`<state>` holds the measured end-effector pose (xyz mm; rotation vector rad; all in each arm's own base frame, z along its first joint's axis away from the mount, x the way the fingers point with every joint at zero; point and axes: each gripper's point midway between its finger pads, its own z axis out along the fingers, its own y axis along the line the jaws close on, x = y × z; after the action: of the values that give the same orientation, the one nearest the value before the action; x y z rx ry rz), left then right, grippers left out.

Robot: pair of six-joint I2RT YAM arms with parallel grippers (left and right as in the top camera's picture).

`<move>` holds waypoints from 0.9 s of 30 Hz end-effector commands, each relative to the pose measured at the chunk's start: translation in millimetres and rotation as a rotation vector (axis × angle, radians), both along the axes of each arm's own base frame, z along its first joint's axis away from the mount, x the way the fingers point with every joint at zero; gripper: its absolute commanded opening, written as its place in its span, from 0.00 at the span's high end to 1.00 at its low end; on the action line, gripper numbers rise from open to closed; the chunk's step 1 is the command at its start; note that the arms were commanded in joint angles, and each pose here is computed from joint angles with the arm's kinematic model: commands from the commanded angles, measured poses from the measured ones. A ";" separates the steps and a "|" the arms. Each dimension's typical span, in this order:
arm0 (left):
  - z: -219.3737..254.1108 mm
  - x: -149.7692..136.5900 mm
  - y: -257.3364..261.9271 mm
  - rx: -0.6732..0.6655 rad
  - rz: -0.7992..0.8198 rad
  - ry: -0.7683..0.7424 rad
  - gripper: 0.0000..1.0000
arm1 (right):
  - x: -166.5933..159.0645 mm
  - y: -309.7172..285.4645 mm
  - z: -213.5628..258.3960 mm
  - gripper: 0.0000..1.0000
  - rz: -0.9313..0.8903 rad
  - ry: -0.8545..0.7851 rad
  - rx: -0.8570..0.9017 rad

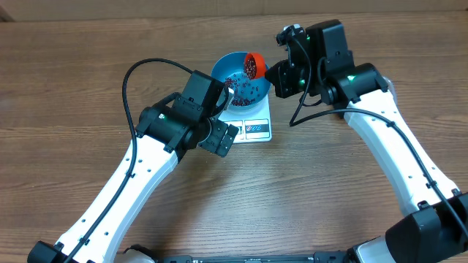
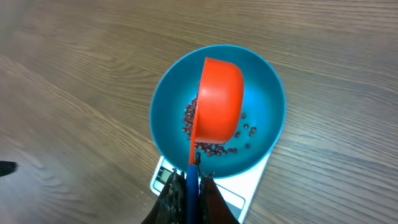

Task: Scoop item into bowl and weigh 150g on scale
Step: 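Tilt the scoop to pour beans into the teal bowl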

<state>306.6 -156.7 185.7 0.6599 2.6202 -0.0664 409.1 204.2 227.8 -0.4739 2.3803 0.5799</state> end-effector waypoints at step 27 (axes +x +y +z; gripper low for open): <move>2.5 -2.1 -1.2 -0.007 -0.019 -0.006 0.00 | 0.1 7.6 18.6 0.96 -0.023 -0.128 -0.137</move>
<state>306.6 -156.7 185.7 0.6599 2.6202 -0.0664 407.3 212.5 222.3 -0.5298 2.3693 0.3754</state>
